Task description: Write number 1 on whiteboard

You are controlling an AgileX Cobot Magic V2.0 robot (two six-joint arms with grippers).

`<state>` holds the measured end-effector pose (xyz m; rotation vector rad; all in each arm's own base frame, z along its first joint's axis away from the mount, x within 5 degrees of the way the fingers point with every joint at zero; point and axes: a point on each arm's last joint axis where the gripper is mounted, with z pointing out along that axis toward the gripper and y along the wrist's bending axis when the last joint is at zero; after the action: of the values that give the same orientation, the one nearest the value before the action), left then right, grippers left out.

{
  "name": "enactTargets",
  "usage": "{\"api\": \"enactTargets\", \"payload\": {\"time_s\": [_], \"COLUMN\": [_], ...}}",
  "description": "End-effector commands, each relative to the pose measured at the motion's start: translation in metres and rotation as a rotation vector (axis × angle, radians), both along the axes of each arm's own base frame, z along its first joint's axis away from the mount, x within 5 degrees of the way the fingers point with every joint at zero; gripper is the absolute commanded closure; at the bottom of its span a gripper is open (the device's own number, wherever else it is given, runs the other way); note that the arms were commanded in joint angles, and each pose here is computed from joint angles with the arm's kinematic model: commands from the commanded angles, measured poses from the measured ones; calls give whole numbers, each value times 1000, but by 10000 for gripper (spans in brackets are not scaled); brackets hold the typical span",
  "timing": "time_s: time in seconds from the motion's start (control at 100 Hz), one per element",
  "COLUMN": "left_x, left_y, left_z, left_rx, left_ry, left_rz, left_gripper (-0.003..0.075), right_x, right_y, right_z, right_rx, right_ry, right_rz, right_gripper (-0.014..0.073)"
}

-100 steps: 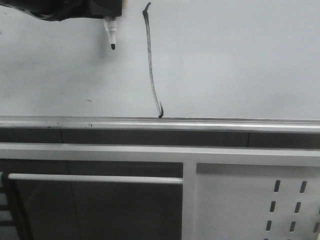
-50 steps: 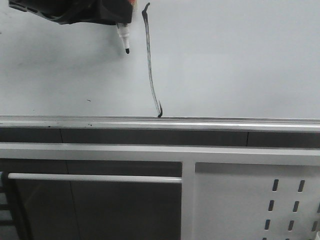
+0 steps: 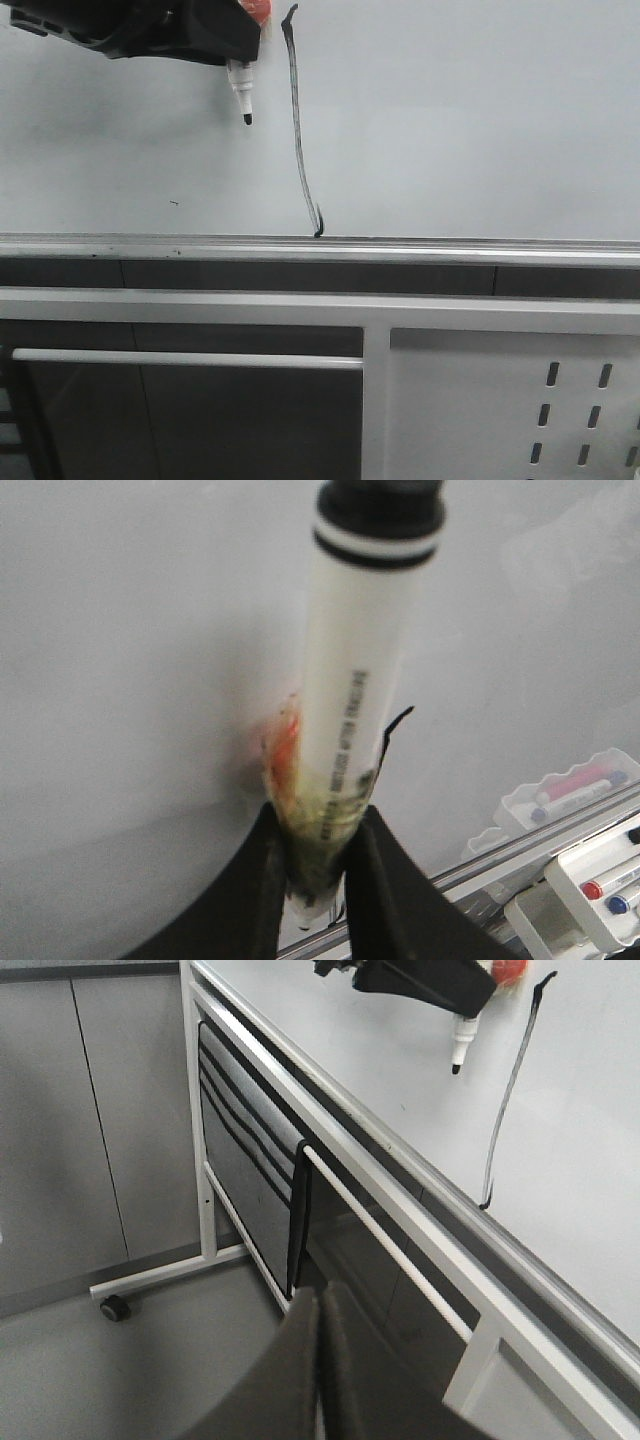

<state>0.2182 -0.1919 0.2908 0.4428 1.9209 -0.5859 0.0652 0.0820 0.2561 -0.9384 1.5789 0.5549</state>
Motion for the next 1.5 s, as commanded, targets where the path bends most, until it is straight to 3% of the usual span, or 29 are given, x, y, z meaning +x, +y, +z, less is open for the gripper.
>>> {"api": "enactTargets", "payload": {"time_s": [0.0, 0.32, 0.51, 1.27, 1.34, 1.49], "left_x": [3, 4, 15, 17, 18, 20], "left_y": [6, 8, 22, 25, 24, 23], "left_z": [27, 27, 25, 25, 29, 39], "left_rx": [-84, -100, -140, -130, -135, -155], "left_ry": [-94, -81, -28, -2, -9, -34], "left_rz": [62, 76, 156, 142, 137, 139], "left_gripper": [740, 740, 740, 736, 711, 581], "right_x": [3, 1, 0, -1, -1, -1], "right_y": [-1, 0, 1, 2, 2, 2], "right_z": [11, 10, 9, 9, 9, 9], "right_rx": [49, 44, 40, 37, 37, 37], "right_ry": [-16, 0, 11, 16, 16, 16], "right_rz": [-38, -14, 3, 13, 13, 13], "right_gripper": [652, 652, 652, 652, 652, 652]}}
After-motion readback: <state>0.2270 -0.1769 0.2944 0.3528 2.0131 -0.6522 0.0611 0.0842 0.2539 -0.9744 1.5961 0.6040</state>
